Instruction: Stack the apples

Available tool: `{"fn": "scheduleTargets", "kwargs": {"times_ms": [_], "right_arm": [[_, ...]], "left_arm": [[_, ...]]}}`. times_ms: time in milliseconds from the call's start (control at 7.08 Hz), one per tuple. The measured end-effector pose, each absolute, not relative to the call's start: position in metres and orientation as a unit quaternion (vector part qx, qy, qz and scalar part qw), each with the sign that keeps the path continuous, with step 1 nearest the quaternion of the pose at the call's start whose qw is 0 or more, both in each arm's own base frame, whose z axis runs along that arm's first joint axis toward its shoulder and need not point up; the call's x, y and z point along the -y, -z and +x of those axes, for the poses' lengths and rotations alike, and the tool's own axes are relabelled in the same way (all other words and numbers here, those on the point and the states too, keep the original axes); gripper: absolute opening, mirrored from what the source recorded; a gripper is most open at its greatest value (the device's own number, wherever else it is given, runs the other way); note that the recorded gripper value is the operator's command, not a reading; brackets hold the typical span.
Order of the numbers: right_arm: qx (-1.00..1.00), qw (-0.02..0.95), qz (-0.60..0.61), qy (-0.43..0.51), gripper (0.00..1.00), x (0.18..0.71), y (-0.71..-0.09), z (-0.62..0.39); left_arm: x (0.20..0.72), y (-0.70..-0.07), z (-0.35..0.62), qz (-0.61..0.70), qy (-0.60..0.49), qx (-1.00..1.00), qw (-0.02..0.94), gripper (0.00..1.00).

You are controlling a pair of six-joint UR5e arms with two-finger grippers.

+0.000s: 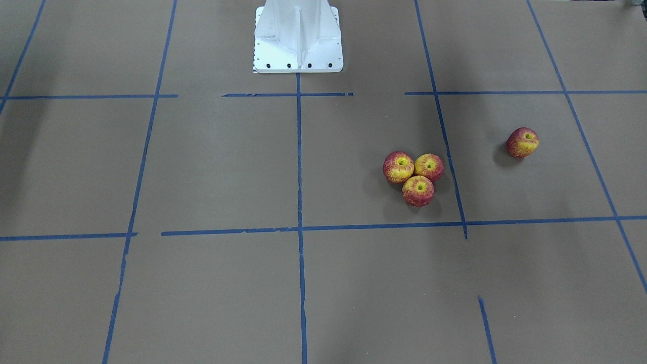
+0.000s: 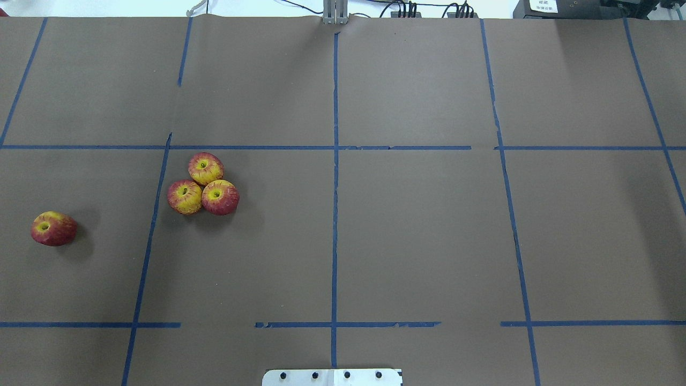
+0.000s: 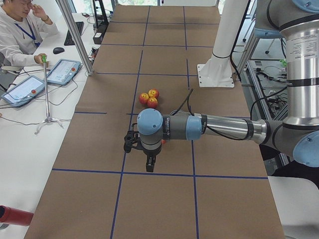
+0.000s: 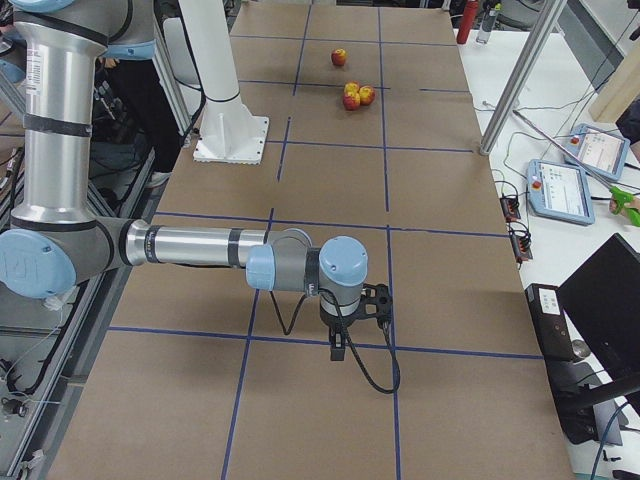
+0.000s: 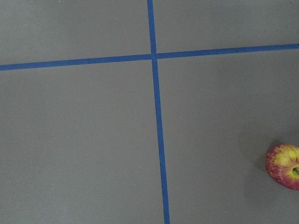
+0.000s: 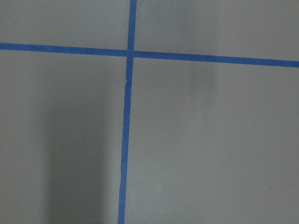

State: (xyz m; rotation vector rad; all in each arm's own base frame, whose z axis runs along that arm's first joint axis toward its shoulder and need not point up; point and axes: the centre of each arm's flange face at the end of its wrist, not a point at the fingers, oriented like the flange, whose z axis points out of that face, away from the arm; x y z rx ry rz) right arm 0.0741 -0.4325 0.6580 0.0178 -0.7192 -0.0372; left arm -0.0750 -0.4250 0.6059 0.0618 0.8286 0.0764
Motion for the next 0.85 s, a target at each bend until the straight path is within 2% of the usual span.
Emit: {"fn": "scheduleTargets", "kwargs": {"times_ms": [847], "right_arm": [[0.352, 0.936, 0.009, 0.018, 1.00, 0.432, -0.658, 0.074]], "left_arm": [[0.442, -0.606, -0.060, 0.075, -0.068, -0.432, 0.896, 1.00]]}}
